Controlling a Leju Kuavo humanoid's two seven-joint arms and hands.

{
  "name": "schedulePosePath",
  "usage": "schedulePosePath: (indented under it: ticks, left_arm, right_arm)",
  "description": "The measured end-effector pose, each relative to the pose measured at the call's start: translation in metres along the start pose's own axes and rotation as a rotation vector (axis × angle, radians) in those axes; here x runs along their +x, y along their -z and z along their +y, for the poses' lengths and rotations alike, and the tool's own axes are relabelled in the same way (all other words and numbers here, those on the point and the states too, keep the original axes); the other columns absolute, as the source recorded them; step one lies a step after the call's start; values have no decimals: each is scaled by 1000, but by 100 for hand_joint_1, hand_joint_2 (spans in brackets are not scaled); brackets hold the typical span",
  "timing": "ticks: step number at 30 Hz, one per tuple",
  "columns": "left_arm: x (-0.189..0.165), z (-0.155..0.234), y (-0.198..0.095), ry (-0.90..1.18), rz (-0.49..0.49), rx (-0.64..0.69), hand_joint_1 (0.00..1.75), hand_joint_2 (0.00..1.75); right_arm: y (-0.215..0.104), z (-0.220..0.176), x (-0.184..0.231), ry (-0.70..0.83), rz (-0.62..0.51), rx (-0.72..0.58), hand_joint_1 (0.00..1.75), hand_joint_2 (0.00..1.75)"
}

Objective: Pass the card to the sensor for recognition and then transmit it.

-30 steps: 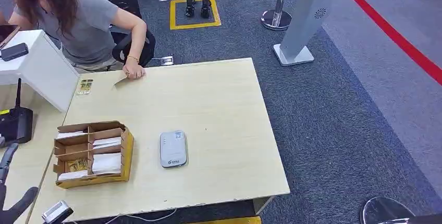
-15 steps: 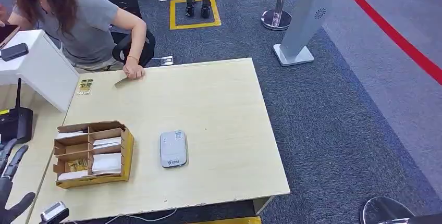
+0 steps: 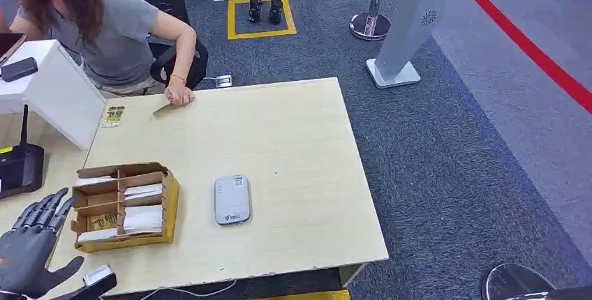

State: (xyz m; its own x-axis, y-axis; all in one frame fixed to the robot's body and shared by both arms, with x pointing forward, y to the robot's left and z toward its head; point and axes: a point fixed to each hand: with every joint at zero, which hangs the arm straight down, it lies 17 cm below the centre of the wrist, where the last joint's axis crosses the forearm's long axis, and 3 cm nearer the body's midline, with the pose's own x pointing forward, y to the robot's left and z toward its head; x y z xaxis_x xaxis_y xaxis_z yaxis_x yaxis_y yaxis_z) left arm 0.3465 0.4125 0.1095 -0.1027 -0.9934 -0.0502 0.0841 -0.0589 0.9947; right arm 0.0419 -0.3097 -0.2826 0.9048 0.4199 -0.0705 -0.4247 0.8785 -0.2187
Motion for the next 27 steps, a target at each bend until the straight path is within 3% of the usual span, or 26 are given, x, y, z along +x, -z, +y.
schedulePosePath:
  ticks: [21,27]
  left_arm:
    - [18,-29,17,-44,-36,-54,0,175]
    - [26,-24,23,22,-63,-17,0,175]
  right_arm:
    - [1,-3,-1,-9,0,-6,0,0]
    - [1,-3,0,-11,-5,-7,0,0]
